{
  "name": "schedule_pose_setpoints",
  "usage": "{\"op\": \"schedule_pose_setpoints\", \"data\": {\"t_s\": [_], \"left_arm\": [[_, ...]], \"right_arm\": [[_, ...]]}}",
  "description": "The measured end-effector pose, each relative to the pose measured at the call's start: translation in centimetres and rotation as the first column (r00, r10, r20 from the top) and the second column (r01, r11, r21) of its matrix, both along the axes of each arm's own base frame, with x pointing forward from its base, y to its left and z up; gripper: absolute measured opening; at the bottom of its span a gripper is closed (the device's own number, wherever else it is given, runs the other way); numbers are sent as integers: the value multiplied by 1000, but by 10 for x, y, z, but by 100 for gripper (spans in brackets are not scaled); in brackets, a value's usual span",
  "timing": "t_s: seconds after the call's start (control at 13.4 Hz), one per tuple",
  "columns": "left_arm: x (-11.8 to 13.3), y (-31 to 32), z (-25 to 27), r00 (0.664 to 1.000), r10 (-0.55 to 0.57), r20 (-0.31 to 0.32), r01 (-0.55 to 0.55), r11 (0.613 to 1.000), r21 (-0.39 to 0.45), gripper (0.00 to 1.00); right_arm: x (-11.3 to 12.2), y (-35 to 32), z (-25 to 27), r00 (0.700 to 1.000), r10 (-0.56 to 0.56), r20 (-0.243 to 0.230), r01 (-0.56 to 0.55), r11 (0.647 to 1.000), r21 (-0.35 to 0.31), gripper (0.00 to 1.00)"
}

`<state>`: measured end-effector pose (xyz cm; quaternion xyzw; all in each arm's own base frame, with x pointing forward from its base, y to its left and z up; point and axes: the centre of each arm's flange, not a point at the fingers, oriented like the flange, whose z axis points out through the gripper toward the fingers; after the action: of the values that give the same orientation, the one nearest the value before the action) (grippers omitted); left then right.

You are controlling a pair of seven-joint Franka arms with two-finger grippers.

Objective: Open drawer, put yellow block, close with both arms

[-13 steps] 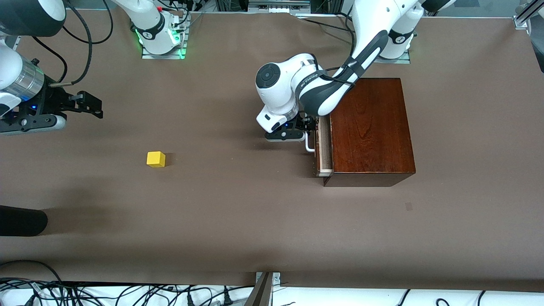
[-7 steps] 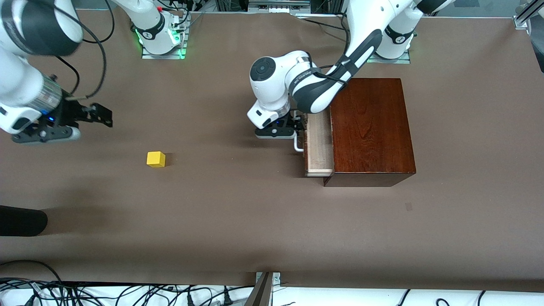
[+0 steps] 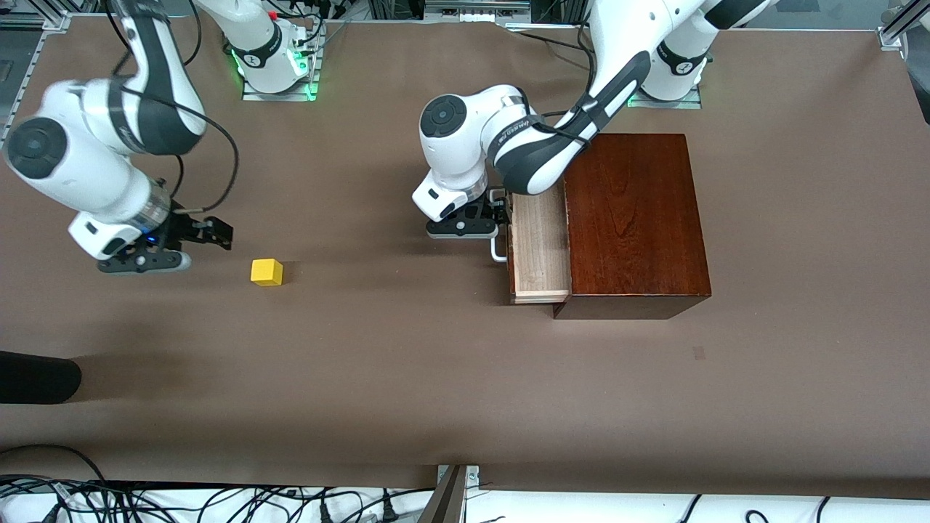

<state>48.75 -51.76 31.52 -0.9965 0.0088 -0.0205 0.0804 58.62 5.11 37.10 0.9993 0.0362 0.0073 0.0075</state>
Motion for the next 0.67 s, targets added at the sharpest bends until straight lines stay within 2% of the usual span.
{"op": "schedule_pose_setpoints", "data": {"t_s": [0.15, 0.3, 0.52, 0.67], "left_arm": [[-4, 6, 36, 1000, 11, -30, -10, 1000, 19, 100], [-3, 28, 92, 998, -28, -59, 30, 999, 32, 100], [28, 107, 168, 993, -28, -115, 29, 1000, 5, 100], [58, 186, 209, 989, 63, -135, -64, 998, -5, 100]], "right_arm": [[1, 5, -34, 1000, -13, 19, 13, 1000, 14, 100], [-2, 16, -69, 999, -21, 43, 20, 999, 35, 100], [-10, 24, -108, 997, -24, 67, 22, 999, 41, 100], [-11, 25, -124, 998, -24, 61, 22, 999, 38, 100]]}}
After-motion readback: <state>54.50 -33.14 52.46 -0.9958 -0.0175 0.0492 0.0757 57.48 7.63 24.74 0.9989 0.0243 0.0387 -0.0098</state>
